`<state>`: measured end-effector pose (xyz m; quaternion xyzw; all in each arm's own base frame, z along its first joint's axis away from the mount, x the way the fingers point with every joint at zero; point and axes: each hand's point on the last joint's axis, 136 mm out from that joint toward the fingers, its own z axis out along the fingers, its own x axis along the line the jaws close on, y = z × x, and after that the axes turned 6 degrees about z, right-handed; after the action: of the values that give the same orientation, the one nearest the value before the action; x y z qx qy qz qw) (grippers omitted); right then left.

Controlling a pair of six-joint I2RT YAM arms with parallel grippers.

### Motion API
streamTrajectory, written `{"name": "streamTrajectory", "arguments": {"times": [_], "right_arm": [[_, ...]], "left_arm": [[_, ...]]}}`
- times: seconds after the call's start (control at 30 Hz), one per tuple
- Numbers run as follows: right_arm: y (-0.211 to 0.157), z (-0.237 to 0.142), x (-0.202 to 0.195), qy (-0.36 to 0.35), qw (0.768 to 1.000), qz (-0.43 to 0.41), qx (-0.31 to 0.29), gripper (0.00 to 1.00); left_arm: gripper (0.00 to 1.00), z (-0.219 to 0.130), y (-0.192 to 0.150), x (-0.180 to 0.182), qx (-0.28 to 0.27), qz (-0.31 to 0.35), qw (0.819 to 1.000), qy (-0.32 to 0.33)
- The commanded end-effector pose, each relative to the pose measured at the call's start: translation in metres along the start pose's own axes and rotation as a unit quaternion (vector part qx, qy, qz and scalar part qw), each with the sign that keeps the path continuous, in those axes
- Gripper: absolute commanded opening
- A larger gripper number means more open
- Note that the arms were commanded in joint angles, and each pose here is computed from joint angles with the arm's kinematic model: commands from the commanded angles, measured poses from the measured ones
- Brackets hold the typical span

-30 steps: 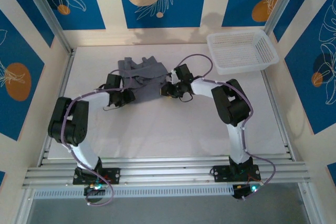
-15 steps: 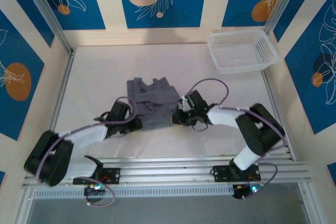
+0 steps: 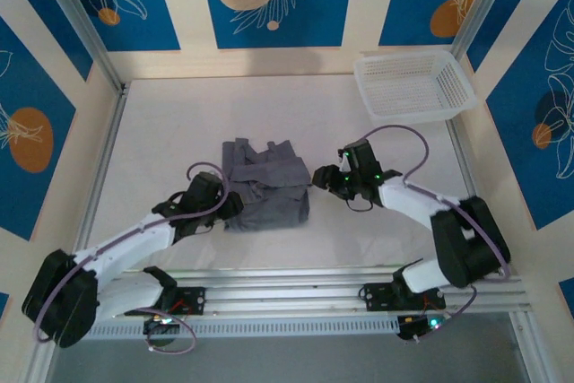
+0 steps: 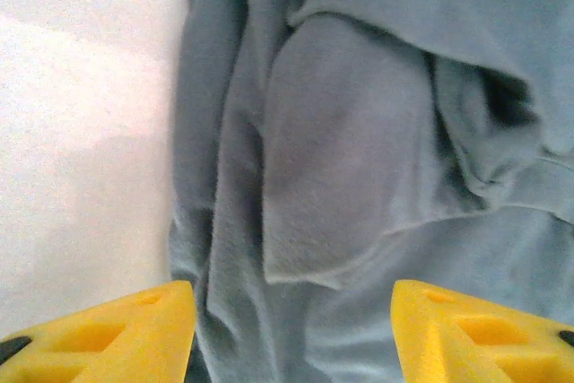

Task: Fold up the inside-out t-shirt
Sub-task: Move the T-shirt to the center of the table, then smooth out the T-shirt at the center of the table.

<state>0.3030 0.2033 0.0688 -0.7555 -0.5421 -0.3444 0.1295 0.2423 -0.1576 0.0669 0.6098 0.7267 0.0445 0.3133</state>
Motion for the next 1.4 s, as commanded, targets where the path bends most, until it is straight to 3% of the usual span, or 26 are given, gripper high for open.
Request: {"name": "streamTrajectory", "arguments": {"times": [0.0,0.23,0.3,0.5,0.67,0.9,1.07,1.13,1.27,1.37], "right_arm": [[0.005,0.016,0.035,0.065,0.997,-0.025,0.032,0.5],[-0.005,0.024,0.057,0.099,0.993,-0.033,0.055,0.06],[-0.009,0.023,0.054,0.096,0.993,-0.027,0.056,0.0],[-0.021,0.016,0.055,0.1,0.993,-0.02,0.063,0.0],[-0.027,0.014,0.06,0.101,0.992,-0.019,0.068,0.0],[0.012,0.014,0.088,0.089,0.995,-0.015,0.027,0.0],[0.072,0.04,0.101,0.091,0.996,0.015,0.01,0.0],[0.093,0.05,0.104,0.087,0.996,0.01,-0.001,0.02],[0.129,0.068,0.104,0.075,0.997,0.001,-0.01,0.35],[0.147,0.067,0.103,0.064,0.998,-0.007,-0.008,0.44]], "left_arm": [[0.59,0.005,0.018,-0.009,-0.019,0.014,1.0,0.004],[0.52,0.019,0.03,-0.023,-0.019,0.021,1.0,-0.011],[0.48,0.022,0.033,-0.021,-0.022,0.02,1.0,-0.004],[0.33,0.031,0.038,-0.013,-0.023,0.016,1.0,0.011],[0.02,0.03,0.041,-0.023,-0.02,0.005,1.0,-0.015],[0.0,0.0,0.095,-0.017,-0.086,-0.045,0.995,-0.01],[0.0,0.03,0.148,-0.008,-0.078,-0.087,0.992,-0.037],[0.08,0.044,0.168,-0.011,-0.076,-0.086,0.992,-0.044],[0.42,0.069,0.212,-0.015,-0.085,-0.083,0.992,-0.049],[0.61,0.073,0.244,-0.014,-0.101,-0.078,0.991,-0.05]]}}
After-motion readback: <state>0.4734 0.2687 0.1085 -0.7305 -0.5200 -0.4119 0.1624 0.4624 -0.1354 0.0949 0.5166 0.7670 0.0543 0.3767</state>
